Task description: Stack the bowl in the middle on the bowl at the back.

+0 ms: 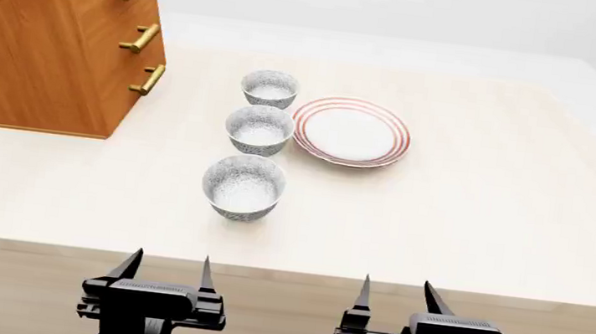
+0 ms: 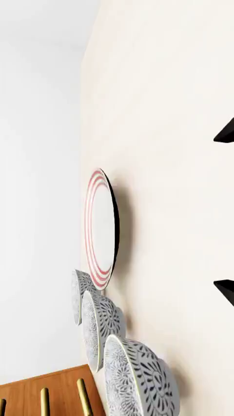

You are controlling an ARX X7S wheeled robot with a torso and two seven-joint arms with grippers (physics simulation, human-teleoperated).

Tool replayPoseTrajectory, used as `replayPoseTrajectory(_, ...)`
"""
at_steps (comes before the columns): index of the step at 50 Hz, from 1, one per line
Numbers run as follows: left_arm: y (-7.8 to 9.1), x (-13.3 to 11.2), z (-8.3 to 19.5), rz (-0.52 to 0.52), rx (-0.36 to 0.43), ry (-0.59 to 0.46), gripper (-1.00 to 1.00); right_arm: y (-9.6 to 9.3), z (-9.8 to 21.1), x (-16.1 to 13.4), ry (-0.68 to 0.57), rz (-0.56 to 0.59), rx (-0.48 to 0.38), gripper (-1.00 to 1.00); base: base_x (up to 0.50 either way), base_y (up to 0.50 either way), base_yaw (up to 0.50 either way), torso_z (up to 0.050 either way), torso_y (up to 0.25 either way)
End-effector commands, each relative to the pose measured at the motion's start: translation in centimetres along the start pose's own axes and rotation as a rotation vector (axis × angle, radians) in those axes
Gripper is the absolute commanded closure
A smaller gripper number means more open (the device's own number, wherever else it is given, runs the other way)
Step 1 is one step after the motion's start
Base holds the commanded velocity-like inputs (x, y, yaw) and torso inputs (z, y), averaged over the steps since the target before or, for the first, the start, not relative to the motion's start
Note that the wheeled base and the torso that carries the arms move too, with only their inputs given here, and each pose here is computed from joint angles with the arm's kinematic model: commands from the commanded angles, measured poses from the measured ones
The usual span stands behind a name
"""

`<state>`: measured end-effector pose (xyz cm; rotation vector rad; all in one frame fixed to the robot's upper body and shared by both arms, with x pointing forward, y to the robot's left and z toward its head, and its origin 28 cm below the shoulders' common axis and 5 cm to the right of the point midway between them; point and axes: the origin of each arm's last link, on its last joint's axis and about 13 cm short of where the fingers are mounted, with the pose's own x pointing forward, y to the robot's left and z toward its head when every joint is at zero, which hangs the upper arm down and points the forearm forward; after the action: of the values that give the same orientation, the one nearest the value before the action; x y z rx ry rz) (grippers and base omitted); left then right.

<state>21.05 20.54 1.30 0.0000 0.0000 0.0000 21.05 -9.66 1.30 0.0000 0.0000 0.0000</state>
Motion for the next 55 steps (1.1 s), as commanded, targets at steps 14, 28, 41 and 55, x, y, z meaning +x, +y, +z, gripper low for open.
replayPoseTrajectory(14, 0.3, 0.2, 4.4, -0.014, -0.035, -0.064, -1.0, 0.0, 4.2, 0.1, -0.041, -0.006, -0.042, -1.0, 0.0, 0.0, 0.0, 0.0, 0.0)
replayPoseTrajectory(28, 1.1, 2.6, 10.1, -0.129, 0.031, -0.167, -1.0, -1.4, 9.5, 1.2, -0.076, 0.038, -0.124, -1.0, 0.0, 0.0, 0.0, 0.0, 0.0)
replayPoseTrajectory(41, 1.4, 5.8, 14.8, -0.161, 0.082, -0.131, -1.0, -3.1, 15.4, 3.1, -0.063, 0.109, -0.11, -1.0, 0.0, 0.0, 0.0, 0.0, 0.0)
replayPoseTrajectory(55, 1.0, 8.7, 19.2, -0.152, 0.133, -0.101, -1.0, -4.6, 20.0, 5.4, -0.041, 0.118, -0.071, -1.0, 0.01, 0.0, 0.0, 0.0, 0.0)
